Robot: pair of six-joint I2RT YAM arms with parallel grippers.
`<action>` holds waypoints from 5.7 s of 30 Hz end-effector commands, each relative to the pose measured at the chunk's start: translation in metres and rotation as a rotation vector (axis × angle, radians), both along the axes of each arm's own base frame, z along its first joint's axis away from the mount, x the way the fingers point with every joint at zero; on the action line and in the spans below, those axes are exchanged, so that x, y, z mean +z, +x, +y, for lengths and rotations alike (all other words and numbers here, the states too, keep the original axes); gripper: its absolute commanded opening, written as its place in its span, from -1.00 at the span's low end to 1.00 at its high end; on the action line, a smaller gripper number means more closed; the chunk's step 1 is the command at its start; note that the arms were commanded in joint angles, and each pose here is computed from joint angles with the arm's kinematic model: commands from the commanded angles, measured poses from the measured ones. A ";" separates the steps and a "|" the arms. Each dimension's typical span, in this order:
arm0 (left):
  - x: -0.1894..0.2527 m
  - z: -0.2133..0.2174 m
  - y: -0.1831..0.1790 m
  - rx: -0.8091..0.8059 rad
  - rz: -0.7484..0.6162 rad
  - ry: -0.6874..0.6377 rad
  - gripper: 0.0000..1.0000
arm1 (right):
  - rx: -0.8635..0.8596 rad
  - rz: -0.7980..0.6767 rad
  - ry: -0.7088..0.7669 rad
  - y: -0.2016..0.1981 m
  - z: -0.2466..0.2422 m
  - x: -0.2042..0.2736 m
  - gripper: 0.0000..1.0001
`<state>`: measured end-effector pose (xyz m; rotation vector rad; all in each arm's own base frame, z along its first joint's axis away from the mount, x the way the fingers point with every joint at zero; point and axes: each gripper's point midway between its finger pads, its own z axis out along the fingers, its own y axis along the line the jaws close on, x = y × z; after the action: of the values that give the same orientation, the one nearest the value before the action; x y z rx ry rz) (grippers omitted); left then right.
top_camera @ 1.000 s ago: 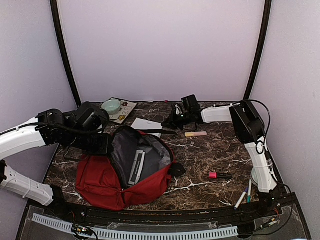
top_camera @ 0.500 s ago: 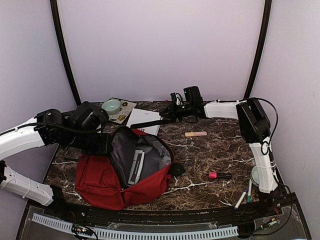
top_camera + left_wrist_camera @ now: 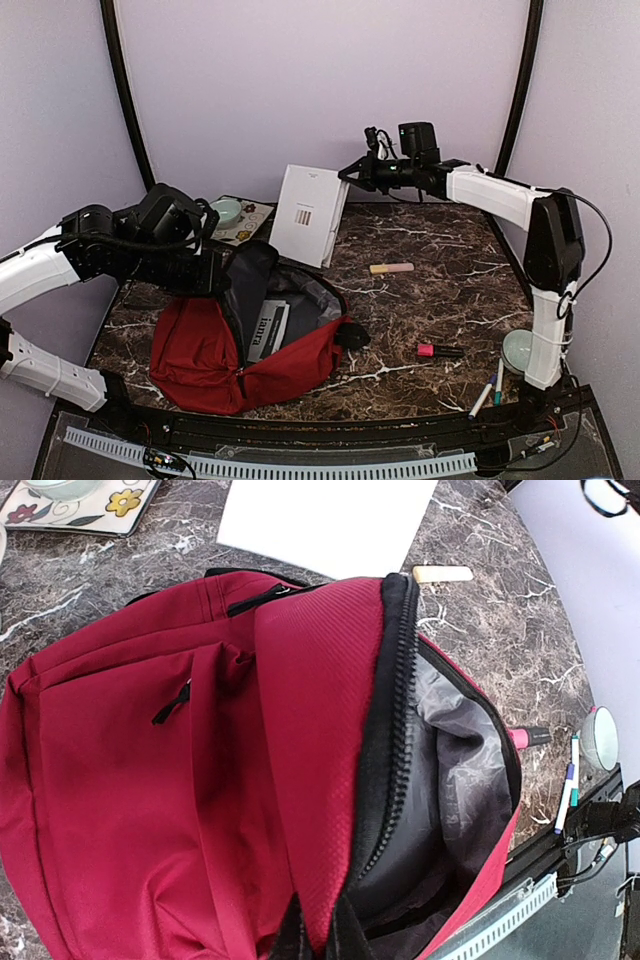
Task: Pack the student bag
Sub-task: Place the files in the largest pocket of the bag.
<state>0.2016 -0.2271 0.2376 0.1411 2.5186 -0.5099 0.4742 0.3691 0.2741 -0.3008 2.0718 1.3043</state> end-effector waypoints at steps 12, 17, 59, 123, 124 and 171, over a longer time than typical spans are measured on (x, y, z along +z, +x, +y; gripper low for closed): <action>0.025 -0.017 0.009 -0.054 -0.070 -0.070 -1.00 | -0.117 -0.201 -0.172 -0.042 -0.056 0.070 -1.00; 0.031 -0.028 0.012 -0.086 -0.083 -0.082 -1.00 | -0.135 -0.217 -0.219 -0.060 -0.073 0.075 -1.00; 0.048 -0.063 0.021 -0.176 -0.122 -0.171 -1.00 | -0.042 0.040 0.086 -0.249 -0.081 0.113 -1.00; 0.077 -0.163 0.049 -0.145 0.061 -0.487 -1.00 | -0.559 0.438 0.301 -0.221 -0.096 -0.102 -1.00; 0.076 -0.160 0.047 -0.142 0.066 -0.491 -1.00 | -0.575 0.435 0.307 -0.218 -0.099 -0.101 -1.00; 0.003 -0.084 0.012 -0.073 0.132 -0.356 -1.00 | -0.164 0.735 -0.010 -0.308 0.009 -0.140 -0.36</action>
<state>0.2247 -0.3285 0.2411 0.0226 2.5132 -1.0373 0.1745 0.3751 0.1256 0.5903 2.5463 1.4713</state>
